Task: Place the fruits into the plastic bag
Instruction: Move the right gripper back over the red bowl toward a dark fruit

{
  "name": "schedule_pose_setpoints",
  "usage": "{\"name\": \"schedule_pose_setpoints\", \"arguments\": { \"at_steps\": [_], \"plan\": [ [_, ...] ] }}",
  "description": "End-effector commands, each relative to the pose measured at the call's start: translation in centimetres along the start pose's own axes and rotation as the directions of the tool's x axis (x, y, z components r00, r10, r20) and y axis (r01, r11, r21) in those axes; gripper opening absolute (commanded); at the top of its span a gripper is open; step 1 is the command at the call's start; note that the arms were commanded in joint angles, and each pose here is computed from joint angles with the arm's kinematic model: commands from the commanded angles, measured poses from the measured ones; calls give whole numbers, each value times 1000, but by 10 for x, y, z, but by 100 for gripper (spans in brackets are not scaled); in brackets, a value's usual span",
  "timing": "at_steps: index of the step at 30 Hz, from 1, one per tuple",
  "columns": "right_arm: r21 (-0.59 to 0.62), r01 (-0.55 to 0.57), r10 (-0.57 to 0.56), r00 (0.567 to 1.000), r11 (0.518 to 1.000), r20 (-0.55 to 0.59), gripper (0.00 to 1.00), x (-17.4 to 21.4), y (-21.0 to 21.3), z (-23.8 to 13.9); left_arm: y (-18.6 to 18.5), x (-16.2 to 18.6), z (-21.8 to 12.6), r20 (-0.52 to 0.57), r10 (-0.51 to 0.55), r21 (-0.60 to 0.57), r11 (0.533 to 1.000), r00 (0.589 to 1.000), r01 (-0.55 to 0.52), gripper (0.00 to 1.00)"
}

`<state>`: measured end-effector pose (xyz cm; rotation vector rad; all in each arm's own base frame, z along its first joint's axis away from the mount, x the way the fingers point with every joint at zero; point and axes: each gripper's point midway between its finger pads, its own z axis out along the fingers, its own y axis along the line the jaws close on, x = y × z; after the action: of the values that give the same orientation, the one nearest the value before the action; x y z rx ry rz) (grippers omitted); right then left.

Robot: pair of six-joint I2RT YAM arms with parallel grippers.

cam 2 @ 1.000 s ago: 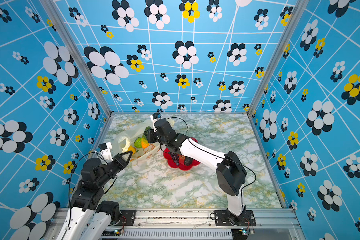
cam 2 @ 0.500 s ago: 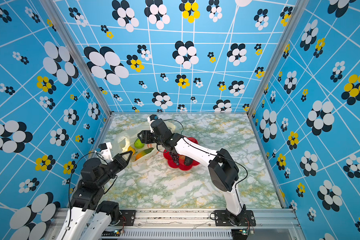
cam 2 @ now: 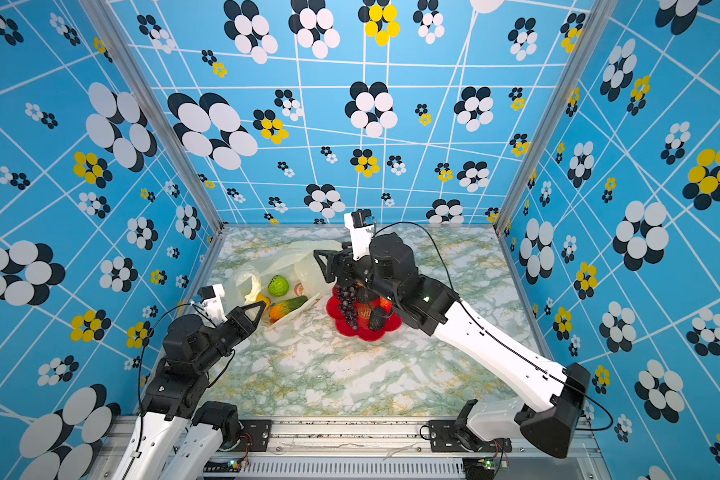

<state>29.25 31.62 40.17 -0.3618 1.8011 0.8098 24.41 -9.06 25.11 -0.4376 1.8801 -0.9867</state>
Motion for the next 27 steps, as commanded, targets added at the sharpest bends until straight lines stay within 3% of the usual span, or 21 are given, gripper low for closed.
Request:
{"name": "schedule_pose_setpoints", "arguments": {
  "at_steps": [1,5,12,22,27],
  "plan": [
    [238,67,-20,980,969,-196,81,59,-68,-3,-6,-5,0,13,1,24,1000,1000,-1,0],
    [309,36,63,950,950,-305,80,88,-103,-15,-7,-5,-2,15,-3,26,1000,1000,3,0],
    [387,114,107,856,915,-506,80,149,-135,-17,-7,-6,-2,20,-11,26,1000,1000,10,0],
    [393,57,238,713,918,-659,82,222,-143,14,-6,-6,0,15,-10,21,1000,1000,10,0],
    [465,148,262,661,873,-703,83,239,-164,12,-5,-5,-4,19,-3,14,1000,1000,2,0]
  ]
}}
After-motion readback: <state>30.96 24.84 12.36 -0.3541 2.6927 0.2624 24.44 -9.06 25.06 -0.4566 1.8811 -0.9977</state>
